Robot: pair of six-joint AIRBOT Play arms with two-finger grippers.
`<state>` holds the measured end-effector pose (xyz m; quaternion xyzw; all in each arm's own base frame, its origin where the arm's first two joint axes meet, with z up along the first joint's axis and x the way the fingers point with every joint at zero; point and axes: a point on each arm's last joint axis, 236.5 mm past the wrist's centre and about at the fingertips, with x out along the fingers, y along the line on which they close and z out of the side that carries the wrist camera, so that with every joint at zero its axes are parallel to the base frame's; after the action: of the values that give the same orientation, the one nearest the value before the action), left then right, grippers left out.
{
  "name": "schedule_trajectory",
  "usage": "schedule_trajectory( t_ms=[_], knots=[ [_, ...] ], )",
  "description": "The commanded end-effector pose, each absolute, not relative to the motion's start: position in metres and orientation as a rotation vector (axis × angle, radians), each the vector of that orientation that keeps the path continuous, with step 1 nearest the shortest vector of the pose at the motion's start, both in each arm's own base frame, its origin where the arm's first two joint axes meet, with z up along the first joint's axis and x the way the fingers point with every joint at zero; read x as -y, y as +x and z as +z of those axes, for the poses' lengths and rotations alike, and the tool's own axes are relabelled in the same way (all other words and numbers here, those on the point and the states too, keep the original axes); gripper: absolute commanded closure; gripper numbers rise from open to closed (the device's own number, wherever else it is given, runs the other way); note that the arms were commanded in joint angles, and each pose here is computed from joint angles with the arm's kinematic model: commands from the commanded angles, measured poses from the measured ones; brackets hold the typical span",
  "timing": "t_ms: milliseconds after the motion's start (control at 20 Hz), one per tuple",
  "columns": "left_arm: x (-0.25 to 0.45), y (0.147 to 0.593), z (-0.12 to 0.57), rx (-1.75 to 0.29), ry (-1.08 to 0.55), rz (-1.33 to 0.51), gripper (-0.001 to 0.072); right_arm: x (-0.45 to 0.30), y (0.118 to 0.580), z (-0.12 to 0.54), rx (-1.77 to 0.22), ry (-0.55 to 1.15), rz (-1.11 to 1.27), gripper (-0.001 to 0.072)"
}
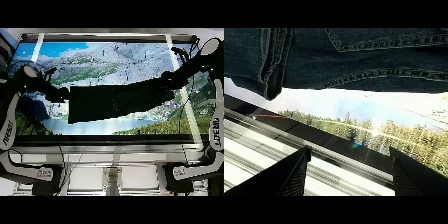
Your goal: Fold the clothes and pants, and hang the long-sleeved shirts on hangers.
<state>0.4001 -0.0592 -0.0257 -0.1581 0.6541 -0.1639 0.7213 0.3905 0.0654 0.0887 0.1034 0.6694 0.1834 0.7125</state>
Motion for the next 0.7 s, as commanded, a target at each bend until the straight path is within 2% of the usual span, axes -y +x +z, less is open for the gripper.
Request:
schedule_trajectory(
  t_ms=[0, 300, 550, 600, 650],
  knots=[
    [0.040, 0.411, -0.045, -1.354, -0.481, -0.312, 0.0125, -0.067, 0.390, 0.091, -1.485, 0.250, 0.399, 0.0167],
    [0.042, 0.410, -0.075, -1.404, -0.499, -0.295, 0.0123, -0.073, 0.390, 0.094, -1.481, 0.271, 0.417, 0.0167],
    [0.078, 0.410, -0.095, -1.441, -0.545, -0.376, 0.0141, -0.073, 0.390, 0.094, -1.480, 0.271, 0.416, 0.0167],
    [0.084, 0.409, -0.098, -1.448, -0.537, -0.386, 0.0225, -0.073, 0.390, 0.094, -1.481, 0.271, 0.416, 0.0166],
    [0.089, 0.407, -0.100, -1.453, -0.511, -0.413, 0.0403, -0.073, 0.390, 0.094, -1.481, 0.270, 0.416, 0.0167]
  ],
)
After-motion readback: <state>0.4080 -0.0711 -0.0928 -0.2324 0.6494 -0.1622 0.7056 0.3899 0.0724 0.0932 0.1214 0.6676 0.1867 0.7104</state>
